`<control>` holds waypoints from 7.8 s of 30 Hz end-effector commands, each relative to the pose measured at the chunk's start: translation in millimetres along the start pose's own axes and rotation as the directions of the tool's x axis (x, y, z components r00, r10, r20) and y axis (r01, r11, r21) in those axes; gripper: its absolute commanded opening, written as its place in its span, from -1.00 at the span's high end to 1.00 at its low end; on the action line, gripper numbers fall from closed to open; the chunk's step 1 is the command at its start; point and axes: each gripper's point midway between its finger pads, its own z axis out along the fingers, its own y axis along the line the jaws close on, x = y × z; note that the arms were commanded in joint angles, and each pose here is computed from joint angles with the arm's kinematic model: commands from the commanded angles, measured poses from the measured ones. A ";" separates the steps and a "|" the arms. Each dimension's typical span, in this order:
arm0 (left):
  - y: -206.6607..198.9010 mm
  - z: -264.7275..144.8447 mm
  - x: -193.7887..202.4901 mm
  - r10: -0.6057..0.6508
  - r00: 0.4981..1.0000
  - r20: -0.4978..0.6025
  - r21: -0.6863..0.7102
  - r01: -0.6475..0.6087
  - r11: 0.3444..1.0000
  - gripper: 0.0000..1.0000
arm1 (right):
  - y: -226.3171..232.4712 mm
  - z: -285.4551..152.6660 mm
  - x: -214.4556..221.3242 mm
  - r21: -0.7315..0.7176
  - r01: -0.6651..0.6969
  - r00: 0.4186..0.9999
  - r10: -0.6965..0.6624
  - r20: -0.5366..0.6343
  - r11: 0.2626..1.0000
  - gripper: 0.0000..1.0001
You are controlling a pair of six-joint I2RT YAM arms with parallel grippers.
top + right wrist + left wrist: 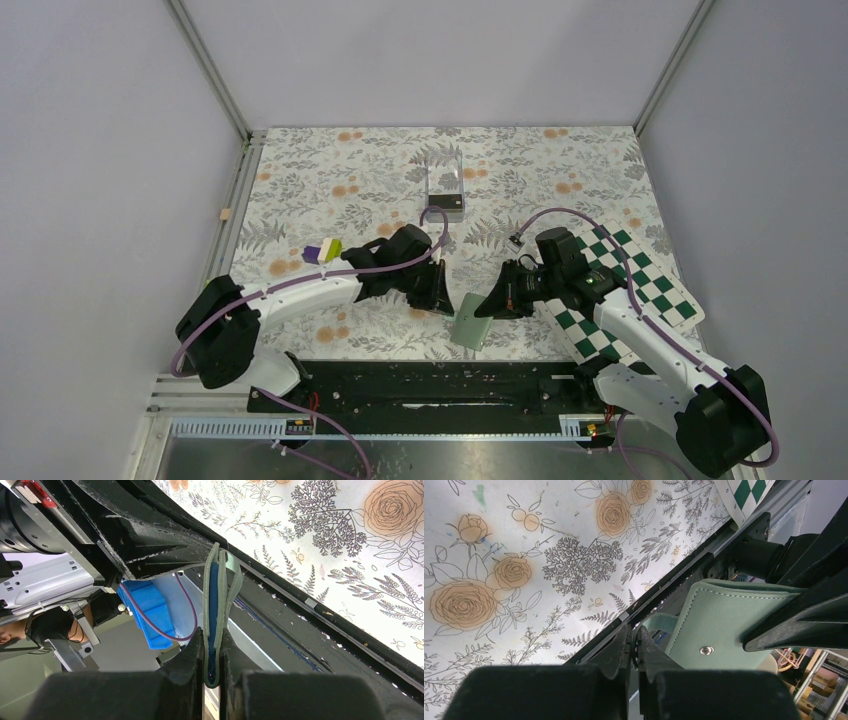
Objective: Put the credit cards into the card holder
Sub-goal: Open the card holder, then turn over the card slot in the card holder.
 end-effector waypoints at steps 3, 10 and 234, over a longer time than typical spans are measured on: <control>-22.1 -7.2 -11.7 0.031 0.999 0.042 0.072 -0.034 0.997 1.00 | 17.0 -4.4 -5.3 -0.041 0.045 0.999 -0.045 0.008 0.998 1.00; -22.8 -10.9 -11.2 0.029 0.999 0.032 0.063 -0.031 0.998 0.15 | 24.1 -5.6 -9.7 -0.051 0.056 0.998 -0.056 0.013 0.997 1.00; -63.0 -102.1 -13.8 0.116 0.973 0.200 0.206 -0.158 0.966 -0.29 | 112.4 -25.0 -49.0 -0.224 0.425 0.887 -0.354 0.296 0.877 1.00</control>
